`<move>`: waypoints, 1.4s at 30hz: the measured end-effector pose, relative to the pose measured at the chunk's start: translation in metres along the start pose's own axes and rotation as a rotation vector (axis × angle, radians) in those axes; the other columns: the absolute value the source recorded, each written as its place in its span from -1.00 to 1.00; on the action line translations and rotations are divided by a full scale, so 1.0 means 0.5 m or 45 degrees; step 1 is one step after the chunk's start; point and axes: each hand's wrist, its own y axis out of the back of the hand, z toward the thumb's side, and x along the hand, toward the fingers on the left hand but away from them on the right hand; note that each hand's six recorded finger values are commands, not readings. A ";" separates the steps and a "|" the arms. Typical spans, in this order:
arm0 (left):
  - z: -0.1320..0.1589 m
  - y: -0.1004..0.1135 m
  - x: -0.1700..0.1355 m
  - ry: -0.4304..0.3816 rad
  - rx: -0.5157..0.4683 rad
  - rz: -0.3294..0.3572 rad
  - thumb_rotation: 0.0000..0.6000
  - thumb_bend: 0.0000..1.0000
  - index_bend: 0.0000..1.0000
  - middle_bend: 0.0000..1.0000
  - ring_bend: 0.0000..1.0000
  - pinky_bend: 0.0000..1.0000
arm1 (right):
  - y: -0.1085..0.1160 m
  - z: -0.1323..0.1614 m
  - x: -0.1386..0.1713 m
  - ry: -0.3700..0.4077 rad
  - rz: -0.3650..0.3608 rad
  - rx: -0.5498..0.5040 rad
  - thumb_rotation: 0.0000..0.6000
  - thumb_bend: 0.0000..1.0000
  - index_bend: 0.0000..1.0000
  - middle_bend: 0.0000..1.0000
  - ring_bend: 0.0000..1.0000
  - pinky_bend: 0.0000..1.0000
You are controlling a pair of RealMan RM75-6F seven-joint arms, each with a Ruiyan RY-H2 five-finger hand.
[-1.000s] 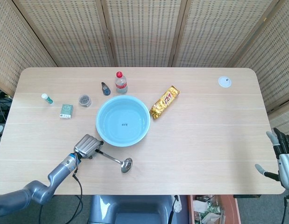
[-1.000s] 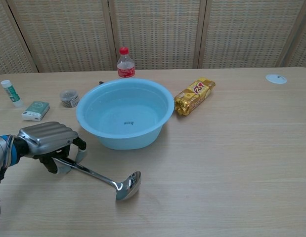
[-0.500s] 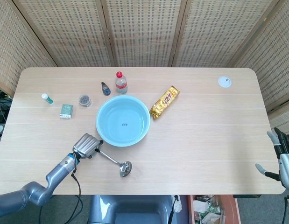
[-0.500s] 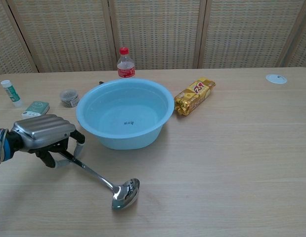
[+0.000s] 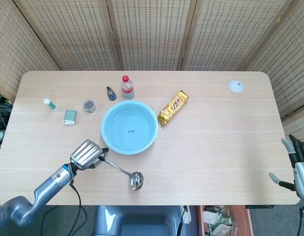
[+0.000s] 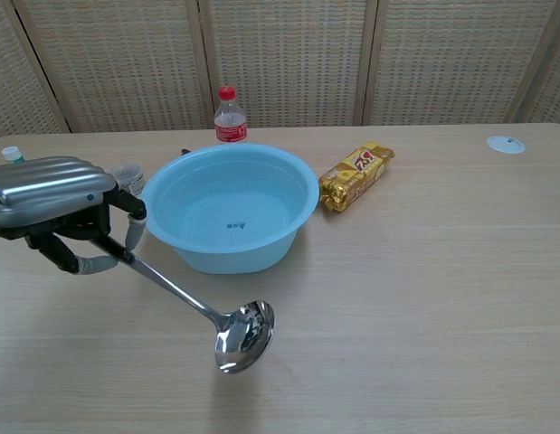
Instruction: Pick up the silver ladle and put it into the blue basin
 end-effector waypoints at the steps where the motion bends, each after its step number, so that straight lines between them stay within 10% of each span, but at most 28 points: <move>1: 0.000 0.006 -0.001 0.000 -0.007 0.003 1.00 0.40 1.00 1.00 0.96 1.00 | 0.000 0.000 0.000 0.000 0.000 0.000 1.00 -1.00 -1.00 -1.00 -1.00 -1.00; 22: -0.086 0.209 0.140 0.182 0.030 0.067 1.00 0.55 1.00 1.00 0.96 1.00 | -0.006 -0.021 -0.017 -0.052 0.014 -0.010 1.00 -1.00 -1.00 -1.00 -1.00 -1.00; 42: -0.167 0.192 0.283 0.399 0.311 -0.137 1.00 0.56 1.00 1.00 0.96 1.00 | -0.014 -0.056 -0.038 -0.137 0.027 -0.011 1.00 -1.00 -1.00 -1.00 -1.00 -1.00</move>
